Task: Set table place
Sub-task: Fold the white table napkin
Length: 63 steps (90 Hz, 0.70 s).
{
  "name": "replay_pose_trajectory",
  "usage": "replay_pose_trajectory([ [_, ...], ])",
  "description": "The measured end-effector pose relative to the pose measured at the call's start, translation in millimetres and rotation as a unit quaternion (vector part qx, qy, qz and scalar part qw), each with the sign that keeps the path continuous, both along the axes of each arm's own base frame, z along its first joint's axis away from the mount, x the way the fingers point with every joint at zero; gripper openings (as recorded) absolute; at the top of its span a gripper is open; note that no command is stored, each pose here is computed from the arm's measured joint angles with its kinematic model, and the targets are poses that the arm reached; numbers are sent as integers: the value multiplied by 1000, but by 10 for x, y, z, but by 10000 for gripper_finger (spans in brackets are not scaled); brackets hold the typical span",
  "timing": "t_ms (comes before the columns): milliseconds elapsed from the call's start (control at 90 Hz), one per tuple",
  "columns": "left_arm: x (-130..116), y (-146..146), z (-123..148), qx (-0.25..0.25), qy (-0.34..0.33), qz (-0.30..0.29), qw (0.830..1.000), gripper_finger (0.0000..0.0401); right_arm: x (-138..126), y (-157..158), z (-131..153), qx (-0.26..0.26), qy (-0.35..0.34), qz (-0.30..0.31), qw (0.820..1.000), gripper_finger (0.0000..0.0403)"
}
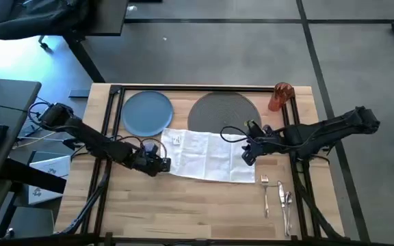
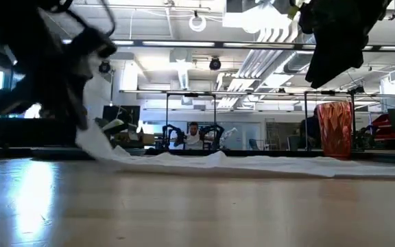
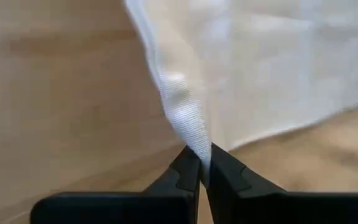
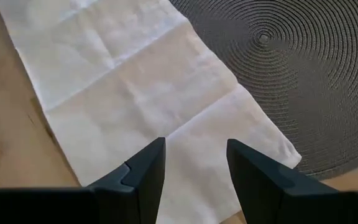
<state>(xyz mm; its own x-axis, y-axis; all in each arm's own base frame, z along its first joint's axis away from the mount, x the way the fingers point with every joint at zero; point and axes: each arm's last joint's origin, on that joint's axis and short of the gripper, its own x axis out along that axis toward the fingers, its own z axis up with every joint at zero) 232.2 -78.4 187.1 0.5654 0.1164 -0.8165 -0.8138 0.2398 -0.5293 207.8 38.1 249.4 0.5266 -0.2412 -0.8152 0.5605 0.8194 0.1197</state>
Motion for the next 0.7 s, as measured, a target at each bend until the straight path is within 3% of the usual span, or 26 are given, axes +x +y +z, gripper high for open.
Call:
replay_pose_trajectory([
  [222,496,336,606,122,-40,-115,985,0,87,35,53,-6,-34,73,997,156],
  [333,818,476,608,150,-25,-169,974,0,89,13,51,-9,-35,60,998,156],
  [489,1314,424,452,133,0,-295,946,0,51,-18,38,33,-16,28,999,156],
  [567,1405,397,535,139,48,-327,934,0,5,-20,92,52,11,17,998,156],
  [700,1337,574,964,195,127,-352,907,0,-78,33,284,56,38,15,998,156],
])
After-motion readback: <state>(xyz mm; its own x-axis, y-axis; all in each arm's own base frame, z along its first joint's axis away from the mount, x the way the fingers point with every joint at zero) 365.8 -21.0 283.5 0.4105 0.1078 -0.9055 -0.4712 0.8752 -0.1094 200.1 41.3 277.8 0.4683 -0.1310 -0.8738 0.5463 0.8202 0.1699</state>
